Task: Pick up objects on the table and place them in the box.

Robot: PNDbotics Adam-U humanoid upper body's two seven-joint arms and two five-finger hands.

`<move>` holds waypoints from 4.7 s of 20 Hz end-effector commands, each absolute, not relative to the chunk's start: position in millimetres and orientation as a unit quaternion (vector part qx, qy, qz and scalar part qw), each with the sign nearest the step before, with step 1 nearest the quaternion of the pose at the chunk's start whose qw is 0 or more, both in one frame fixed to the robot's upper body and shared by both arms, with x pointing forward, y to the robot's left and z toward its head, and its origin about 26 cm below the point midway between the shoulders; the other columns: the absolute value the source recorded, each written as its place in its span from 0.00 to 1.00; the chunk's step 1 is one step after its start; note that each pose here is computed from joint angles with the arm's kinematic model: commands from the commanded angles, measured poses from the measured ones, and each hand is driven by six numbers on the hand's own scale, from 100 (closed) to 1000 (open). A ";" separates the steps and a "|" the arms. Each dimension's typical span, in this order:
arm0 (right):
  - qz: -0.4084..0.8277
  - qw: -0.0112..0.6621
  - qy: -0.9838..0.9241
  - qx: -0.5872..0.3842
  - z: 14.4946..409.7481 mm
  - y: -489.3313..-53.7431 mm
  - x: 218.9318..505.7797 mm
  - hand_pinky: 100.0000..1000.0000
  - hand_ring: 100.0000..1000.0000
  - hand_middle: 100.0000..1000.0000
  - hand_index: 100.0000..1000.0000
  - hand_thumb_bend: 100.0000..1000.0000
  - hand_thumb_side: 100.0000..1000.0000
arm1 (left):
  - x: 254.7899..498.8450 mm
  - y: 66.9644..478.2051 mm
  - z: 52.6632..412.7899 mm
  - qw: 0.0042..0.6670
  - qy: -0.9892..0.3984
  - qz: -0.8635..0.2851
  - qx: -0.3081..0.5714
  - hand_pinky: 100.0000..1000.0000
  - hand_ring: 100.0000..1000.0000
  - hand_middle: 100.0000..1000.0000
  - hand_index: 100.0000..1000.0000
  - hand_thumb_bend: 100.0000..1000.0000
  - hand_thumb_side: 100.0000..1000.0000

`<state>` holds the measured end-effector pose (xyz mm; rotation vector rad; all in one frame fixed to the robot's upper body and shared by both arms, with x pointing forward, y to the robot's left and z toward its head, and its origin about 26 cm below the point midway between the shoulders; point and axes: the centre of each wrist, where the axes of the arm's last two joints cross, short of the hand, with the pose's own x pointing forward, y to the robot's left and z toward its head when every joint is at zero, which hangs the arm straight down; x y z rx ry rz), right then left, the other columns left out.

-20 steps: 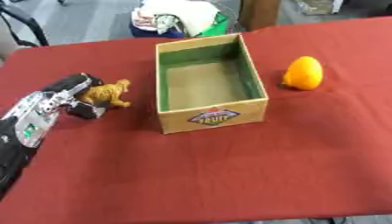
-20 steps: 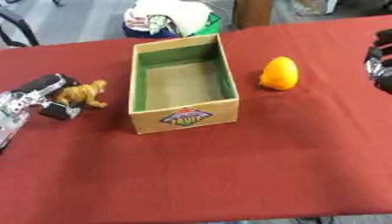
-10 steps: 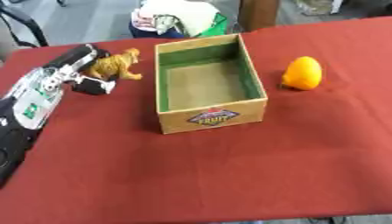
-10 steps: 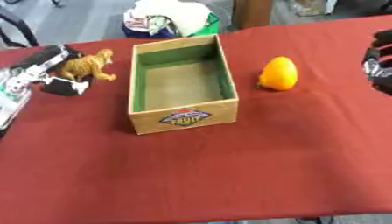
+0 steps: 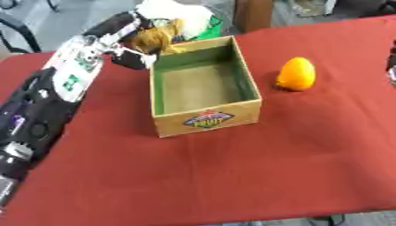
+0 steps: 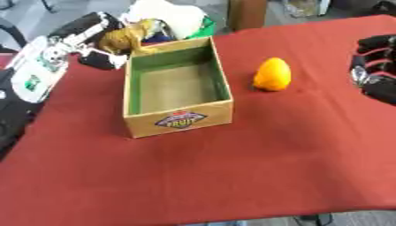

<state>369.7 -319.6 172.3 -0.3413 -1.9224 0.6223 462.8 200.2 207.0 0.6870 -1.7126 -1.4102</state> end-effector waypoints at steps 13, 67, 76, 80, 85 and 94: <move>0.308 0.513 -0.791 -0.126 171.8 -308.0 373.9 0.52 0.61 0.59 0.69 0.00 0.02 | 477.1 177.3 148.3 0.437 -0.591 -0.640 0.224 0.68 0.59 0.60 0.68 0.12 0.00; 0.498 0.488 -0.648 -0.308 152.4 -342.9 454.6 0.67 0.78 0.75 0.84 0.29 0.19 | 348.3 274.0 157.2 0.504 -0.818 -0.215 0.175 0.69 0.50 0.54 0.69 0.29 0.16; 0.490 0.492 -0.621 -0.365 141.9 -342.0 457.3 0.62 0.71 0.68 0.79 0.14 0.00 | 348.2 272.0 156.1 0.505 -0.818 -0.217 0.170 0.69 0.50 0.54 0.70 0.29 0.16; 0.462 0.483 -0.625 -0.404 142.8 -341.4 457.5 0.51 0.53 0.37 0.49 0.00 0.00 | 348.3 272.0 155.5 0.506 -0.817 -0.217 0.170 0.69 0.50 0.54 0.70 0.29 0.15; 0.407 0.454 -0.659 -0.441 149.2 -340.6 457.0 0.42 0.44 0.14 0.23 0.00 0.00 | 348.2 272.6 155.4 0.506 -0.817 -0.216 0.172 0.69 0.50 0.54 0.69 0.28 0.15; 0.389 0.379 -0.739 -0.399 210.9 -305.3 456.0 0.41 0.43 0.12 0.21 0.00 0.00 | 347.7 273.4 155.4 0.506 -0.818 -0.213 0.172 0.69 0.50 0.54 0.69 0.28 0.14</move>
